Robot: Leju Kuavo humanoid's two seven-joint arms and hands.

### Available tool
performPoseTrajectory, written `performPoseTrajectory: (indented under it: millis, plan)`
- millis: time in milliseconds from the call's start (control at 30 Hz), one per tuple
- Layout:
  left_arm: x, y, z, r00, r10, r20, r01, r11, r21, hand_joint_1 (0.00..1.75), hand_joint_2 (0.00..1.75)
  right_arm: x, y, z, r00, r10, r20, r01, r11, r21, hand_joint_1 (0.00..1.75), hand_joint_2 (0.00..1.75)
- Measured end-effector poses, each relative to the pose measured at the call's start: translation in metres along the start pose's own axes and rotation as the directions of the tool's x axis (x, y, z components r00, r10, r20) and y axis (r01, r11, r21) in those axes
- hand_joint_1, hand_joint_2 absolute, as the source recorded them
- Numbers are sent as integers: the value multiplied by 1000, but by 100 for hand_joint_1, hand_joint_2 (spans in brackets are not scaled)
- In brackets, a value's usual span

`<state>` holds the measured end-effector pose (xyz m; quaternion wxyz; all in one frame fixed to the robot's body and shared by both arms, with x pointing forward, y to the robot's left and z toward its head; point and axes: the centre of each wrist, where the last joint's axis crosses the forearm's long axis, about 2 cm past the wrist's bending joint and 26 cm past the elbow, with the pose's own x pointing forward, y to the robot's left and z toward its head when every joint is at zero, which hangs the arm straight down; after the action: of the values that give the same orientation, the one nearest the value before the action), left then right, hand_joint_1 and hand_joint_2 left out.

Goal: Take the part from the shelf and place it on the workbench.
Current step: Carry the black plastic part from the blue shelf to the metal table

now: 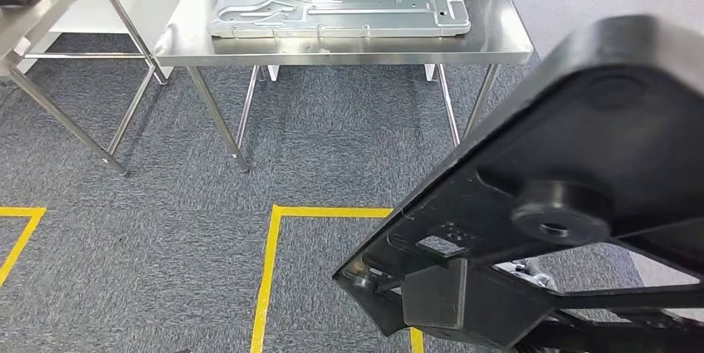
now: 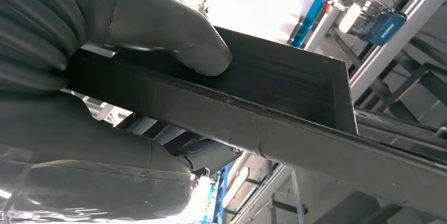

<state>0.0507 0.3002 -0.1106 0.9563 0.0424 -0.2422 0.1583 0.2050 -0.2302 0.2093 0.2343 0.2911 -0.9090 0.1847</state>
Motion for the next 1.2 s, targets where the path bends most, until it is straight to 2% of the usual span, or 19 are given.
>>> performPoseTrajectory:
  millis: [367,1200]
  plan:
    - [-4,2,2,1000,-7,-7,7,1000,3,0,175,1,3,3,1000,-14,-5,14,1000,-4,162,175]
    - [-2,4,1,1000,9,-4,-9,1000,13,0,175,-2,-8,-4,1000,-18,24,18,1000,-5,162,175]
